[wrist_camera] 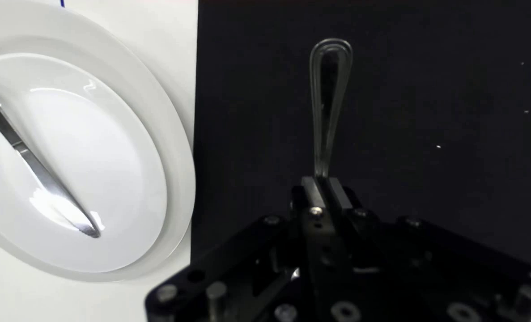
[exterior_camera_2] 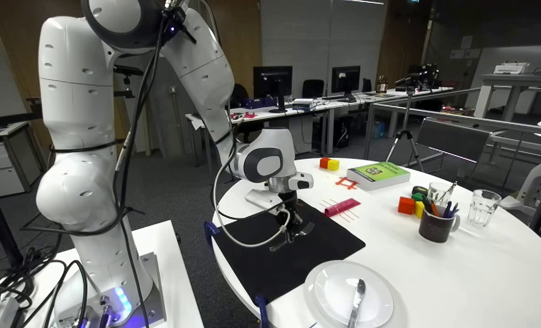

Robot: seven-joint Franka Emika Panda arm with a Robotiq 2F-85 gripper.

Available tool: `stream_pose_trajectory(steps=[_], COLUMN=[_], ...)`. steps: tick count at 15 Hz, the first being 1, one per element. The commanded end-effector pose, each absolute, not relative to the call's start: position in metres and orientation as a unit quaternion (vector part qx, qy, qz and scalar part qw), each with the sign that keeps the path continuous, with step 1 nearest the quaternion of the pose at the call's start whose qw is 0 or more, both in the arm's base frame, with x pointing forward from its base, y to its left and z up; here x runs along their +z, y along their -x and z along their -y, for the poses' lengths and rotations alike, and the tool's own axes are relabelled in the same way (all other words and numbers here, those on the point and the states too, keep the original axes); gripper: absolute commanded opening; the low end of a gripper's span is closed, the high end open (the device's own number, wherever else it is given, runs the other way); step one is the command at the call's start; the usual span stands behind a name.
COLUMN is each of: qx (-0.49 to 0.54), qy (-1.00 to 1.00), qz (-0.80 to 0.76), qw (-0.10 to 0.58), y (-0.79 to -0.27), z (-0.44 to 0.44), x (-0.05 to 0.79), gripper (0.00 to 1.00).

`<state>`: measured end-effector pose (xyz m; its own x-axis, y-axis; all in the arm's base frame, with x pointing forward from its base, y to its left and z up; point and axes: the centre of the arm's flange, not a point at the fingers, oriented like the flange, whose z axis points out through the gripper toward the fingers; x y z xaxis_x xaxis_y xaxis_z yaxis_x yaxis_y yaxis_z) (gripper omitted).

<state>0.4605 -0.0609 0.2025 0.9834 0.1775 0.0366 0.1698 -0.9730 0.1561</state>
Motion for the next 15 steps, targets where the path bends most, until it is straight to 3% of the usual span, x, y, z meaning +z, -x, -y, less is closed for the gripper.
stream_pose_trajectory(steps=[1, 8, 9, 14, 15], qx=[0.042, 0.026, 0.025, 0.023, 0.024], qy=[-0.994, -0.996, -0.996, -0.996, -0.996], qz=[-0.071, -0.05, -0.049, -0.051, -0.053], qw=[0.067, 0.067, 0.067, 0.067, 0.067], y=[-0.459, -0.459, -0.459, -0.459, -0.458], z=[0.075, 0.078, 0.079, 0.078, 0.076], x=[0.199, 0.19, 0.189, 0.187, 0.186], gripper=[0.02, 0.02, 0.06, 0.06, 0.02])
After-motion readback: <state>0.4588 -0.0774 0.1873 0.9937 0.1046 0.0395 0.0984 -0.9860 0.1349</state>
